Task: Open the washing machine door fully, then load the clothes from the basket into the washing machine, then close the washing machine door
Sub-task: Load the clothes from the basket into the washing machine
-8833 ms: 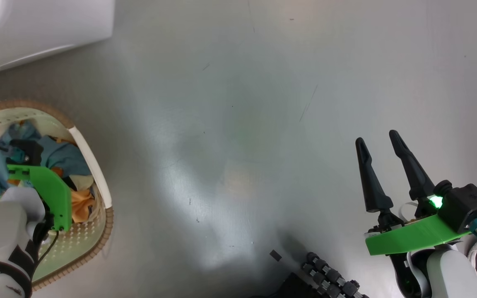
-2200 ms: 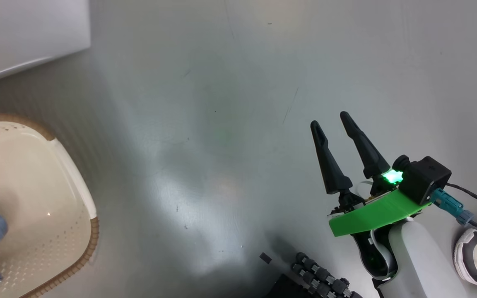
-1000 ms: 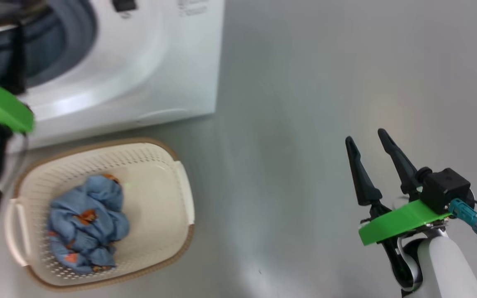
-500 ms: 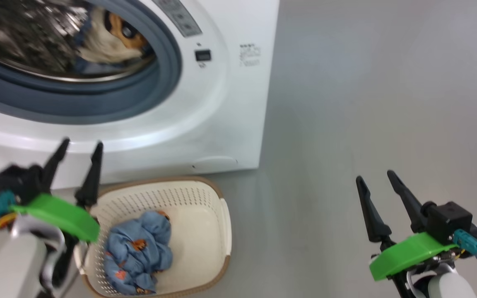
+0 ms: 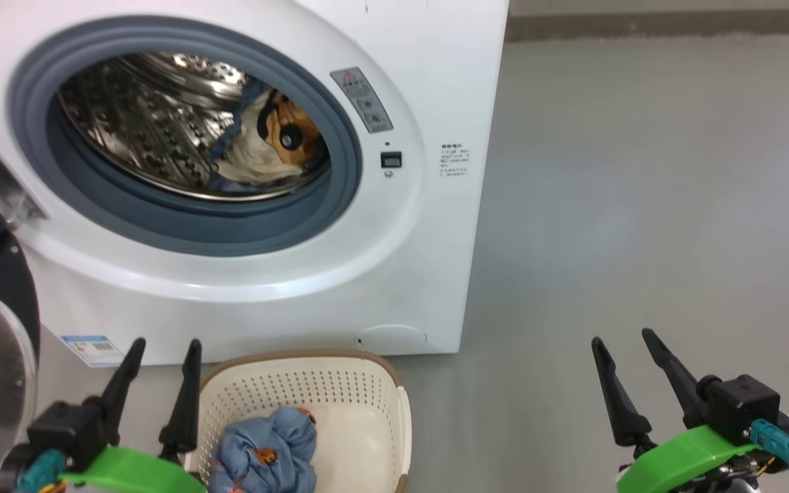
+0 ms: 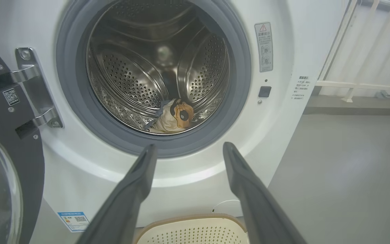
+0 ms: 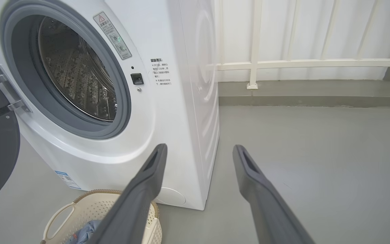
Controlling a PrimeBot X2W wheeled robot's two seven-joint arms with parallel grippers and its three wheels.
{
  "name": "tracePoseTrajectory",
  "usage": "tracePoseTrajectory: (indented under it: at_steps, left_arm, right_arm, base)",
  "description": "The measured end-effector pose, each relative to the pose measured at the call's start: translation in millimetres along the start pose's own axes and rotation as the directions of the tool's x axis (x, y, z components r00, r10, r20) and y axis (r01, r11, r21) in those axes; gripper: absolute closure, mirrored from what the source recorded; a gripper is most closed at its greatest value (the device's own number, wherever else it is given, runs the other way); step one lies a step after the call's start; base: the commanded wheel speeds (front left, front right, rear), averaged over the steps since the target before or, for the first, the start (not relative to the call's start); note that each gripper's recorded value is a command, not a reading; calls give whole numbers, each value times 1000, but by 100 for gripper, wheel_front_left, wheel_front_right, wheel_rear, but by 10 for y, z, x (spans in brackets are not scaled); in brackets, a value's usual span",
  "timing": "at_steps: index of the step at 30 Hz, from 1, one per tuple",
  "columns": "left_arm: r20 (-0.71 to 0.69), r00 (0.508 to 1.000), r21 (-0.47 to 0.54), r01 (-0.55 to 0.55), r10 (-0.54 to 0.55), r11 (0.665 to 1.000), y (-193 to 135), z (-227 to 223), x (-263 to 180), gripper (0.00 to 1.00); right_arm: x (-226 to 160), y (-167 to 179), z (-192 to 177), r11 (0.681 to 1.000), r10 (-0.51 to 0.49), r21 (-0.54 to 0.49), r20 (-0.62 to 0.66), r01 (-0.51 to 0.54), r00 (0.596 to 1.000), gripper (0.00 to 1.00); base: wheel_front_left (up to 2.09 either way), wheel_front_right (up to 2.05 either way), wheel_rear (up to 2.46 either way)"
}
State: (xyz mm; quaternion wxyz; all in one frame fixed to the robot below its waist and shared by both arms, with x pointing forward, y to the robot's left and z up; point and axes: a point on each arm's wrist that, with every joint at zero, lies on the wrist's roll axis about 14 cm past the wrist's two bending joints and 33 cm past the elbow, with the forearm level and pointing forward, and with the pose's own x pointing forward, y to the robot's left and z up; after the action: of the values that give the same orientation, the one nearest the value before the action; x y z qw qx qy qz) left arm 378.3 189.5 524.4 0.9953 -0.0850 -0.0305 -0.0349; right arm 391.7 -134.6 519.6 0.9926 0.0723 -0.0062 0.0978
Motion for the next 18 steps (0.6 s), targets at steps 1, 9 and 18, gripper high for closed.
tracePoseTrajectory:
  at_steps: [1, 9, 18]
  left_arm:
    - [10, 1000, 3, -8, 8, 1000, 4, 29, -49, 0]
    - [55, 997, -57, -49, 52, 997, -70, 119, -368, 0]
    - [56, 996, -58, -64, 67, 996, -99, 85, -460, 0]
  right_arm:
    - [-25, 12, 10, 1000, 2, 0, 1, -2, 1000, 0]
    - [-178, 66, 89, 1000, 10, 0, 22, -11, 1000, 0]
    - [-239, 55, 129, 1000, 4, 6, 35, -4, 999, 0]
  base:
    - [0, 0, 0]
    - [0, 0, 0]
    - [0, 0, 0]
